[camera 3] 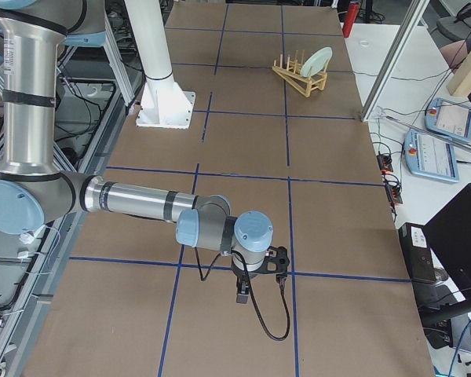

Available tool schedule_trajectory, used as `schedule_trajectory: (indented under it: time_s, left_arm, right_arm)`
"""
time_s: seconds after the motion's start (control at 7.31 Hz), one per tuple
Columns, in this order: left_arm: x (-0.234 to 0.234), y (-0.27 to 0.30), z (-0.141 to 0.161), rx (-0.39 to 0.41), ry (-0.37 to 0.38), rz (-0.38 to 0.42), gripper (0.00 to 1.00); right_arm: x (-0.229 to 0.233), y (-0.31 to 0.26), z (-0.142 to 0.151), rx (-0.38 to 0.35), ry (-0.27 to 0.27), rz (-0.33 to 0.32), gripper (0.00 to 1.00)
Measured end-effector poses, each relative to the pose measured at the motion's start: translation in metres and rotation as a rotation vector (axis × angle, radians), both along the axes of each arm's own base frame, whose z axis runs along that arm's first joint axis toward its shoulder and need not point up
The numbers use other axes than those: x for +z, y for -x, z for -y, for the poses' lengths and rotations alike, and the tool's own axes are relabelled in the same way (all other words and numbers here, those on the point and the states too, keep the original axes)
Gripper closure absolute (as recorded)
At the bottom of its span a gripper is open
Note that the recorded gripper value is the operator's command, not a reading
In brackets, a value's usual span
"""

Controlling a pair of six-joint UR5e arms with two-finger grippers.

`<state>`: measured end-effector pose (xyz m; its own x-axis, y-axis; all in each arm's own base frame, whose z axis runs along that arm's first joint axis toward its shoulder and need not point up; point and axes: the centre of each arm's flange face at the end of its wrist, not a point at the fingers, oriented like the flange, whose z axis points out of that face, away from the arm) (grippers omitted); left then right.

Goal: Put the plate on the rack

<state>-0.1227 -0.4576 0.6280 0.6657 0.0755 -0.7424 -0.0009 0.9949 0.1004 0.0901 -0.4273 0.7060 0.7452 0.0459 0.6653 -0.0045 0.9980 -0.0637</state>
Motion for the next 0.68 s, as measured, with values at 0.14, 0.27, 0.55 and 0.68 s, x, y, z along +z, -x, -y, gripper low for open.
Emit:
schedule_trajectory:
  time_s: [0.14,0.27,0.55,0.68]
  left_arm:
    - [-0.001,0.001,-0.001,-0.001,0.001,0.002,0.00]
    - [0.000,0.002,-0.003,-0.003,0.004,0.005,0.00]
    - [0.007,0.002,-0.010,-0.004,0.017,0.006,0.00]
    - [0.010,0.001,-0.014,-0.004,0.023,0.005,0.00]
  right_arm:
    - [0.000,0.000,0.000,0.000,0.000,0.000,0.00]
    - [0.000,0.000,0.000,0.000,0.000,0.000,0.00]
    - [0.000,0.000,0.000,0.000,0.001,0.000,0.00]
    - [0.000,0.000,0.000,0.000,0.001,0.000,0.00]
